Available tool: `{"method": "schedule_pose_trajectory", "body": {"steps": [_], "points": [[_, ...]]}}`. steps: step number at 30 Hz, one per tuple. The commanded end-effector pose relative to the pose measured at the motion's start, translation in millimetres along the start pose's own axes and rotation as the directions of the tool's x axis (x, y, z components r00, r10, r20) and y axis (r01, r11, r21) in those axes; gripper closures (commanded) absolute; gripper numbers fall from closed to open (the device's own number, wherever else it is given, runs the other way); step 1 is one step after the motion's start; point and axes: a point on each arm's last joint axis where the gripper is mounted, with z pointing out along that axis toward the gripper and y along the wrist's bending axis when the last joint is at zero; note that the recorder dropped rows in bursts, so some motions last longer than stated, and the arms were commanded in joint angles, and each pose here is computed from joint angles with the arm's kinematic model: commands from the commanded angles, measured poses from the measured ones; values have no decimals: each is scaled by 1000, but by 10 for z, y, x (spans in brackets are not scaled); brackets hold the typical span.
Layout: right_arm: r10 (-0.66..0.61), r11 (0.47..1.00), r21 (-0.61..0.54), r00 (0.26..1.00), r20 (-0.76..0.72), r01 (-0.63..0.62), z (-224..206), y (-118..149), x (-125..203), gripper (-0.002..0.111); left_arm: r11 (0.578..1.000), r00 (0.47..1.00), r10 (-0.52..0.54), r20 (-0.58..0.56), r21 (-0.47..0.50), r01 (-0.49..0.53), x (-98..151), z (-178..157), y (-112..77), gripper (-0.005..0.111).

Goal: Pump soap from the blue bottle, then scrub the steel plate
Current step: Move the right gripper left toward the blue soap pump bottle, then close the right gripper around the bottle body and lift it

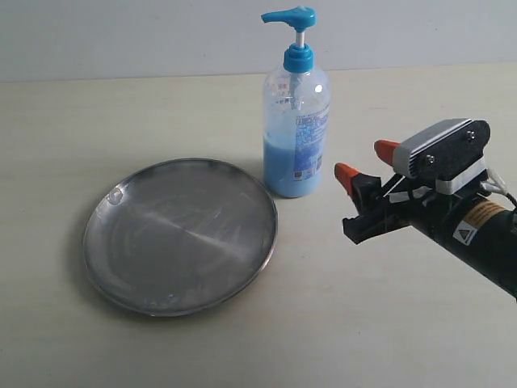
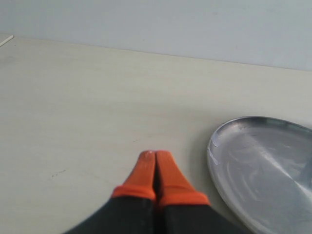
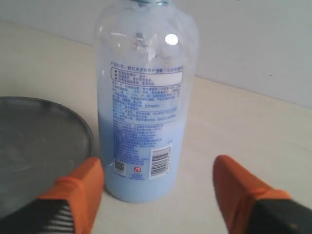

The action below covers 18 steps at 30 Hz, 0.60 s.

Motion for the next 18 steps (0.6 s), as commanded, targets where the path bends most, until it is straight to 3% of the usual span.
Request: {"method": "schedule_pose_trajectory", "body": {"steps": [1,7,18], "points": [[-48,996,-73,999,23,49,105,51,-71,23,1000,1000,7,12,-2,-7,-2,-2,2,107],[-23,996,-90,998,-56,17,347,17,-162,13,1000,1000,7,12,-2,-7,-2,-2,2,107],[-27,993,-115,999,-36,22,521,23,-322,13,1000,1000,7,12,-2,-7,-2,-2,2,107]]}}
